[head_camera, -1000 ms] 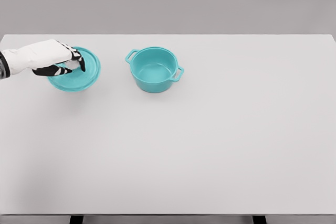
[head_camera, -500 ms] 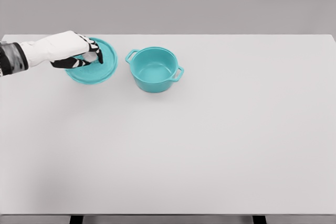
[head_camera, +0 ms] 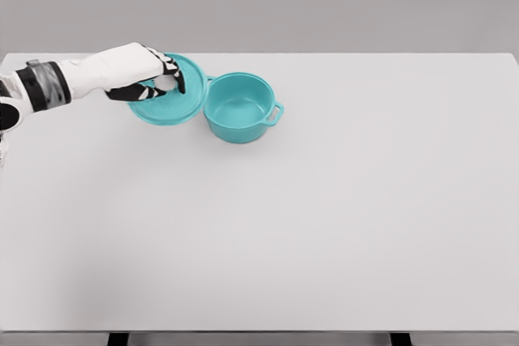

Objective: Cover the pot with left arm

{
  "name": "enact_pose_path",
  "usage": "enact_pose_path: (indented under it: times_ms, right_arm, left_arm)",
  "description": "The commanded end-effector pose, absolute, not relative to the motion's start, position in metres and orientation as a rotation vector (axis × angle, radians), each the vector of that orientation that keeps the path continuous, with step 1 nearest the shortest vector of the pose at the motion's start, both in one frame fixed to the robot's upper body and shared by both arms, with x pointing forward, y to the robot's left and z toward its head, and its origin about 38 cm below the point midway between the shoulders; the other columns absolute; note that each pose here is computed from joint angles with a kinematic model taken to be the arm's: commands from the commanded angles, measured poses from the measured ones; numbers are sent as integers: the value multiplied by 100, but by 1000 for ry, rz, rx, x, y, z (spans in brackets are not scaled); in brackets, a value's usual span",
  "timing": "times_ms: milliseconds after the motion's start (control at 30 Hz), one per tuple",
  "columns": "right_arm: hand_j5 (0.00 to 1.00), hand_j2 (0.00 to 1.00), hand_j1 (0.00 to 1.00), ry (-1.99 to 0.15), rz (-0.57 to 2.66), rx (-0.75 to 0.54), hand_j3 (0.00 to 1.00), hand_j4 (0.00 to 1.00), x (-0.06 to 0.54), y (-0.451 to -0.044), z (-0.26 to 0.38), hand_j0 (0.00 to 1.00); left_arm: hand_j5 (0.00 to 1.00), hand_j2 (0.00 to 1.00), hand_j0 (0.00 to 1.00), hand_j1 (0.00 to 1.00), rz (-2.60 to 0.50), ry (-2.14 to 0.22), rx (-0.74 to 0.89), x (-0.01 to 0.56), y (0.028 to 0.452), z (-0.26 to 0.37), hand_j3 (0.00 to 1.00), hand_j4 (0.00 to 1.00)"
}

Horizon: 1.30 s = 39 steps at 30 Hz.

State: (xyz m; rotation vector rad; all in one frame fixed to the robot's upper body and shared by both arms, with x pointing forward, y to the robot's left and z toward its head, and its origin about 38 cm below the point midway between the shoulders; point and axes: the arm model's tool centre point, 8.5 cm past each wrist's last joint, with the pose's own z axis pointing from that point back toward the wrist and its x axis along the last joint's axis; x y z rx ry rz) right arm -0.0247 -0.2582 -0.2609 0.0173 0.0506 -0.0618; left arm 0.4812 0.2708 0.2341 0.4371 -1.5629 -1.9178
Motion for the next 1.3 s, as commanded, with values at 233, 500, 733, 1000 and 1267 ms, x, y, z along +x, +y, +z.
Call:
enact_pose_path:
  times_ms: [233, 500, 733, 1000, 1267]
  right_arm:
    - [100, 100, 100, 51, -62, 18, 100, 100, -25, -258, -261, 100]
    - [100, 100, 100, 51, -62, 18, 100, 100, -25, -258, -261, 100]
    - [100, 100, 100, 51, -62, 18, 100, 100, -25, -258, -261, 100]
    - [100, 100, 100, 51, -62, 18, 100, 100, -25, -258, -261, 100]
    - [100, 100, 100, 51, -62, 18, 100, 100, -25, -258, -261, 100]
  left_arm:
    - [52, 52, 52, 52, -1896, -1581, 402, 496, 244, 226, 52, 52]
    - [52, 52, 52, 52, -1881, -1576, 360, 510, 217, 214, 52, 52]
    - [52, 52, 52, 52, -1862, -1574, 306, 523, 189, 206, 52, 52]
    - [53, 53, 53, 53, -1863, -1561, 252, 529, 160, 195, 53, 53]
    - [54, 54, 54, 54, -1865, -1561, 252, 529, 160, 195, 54, 54]
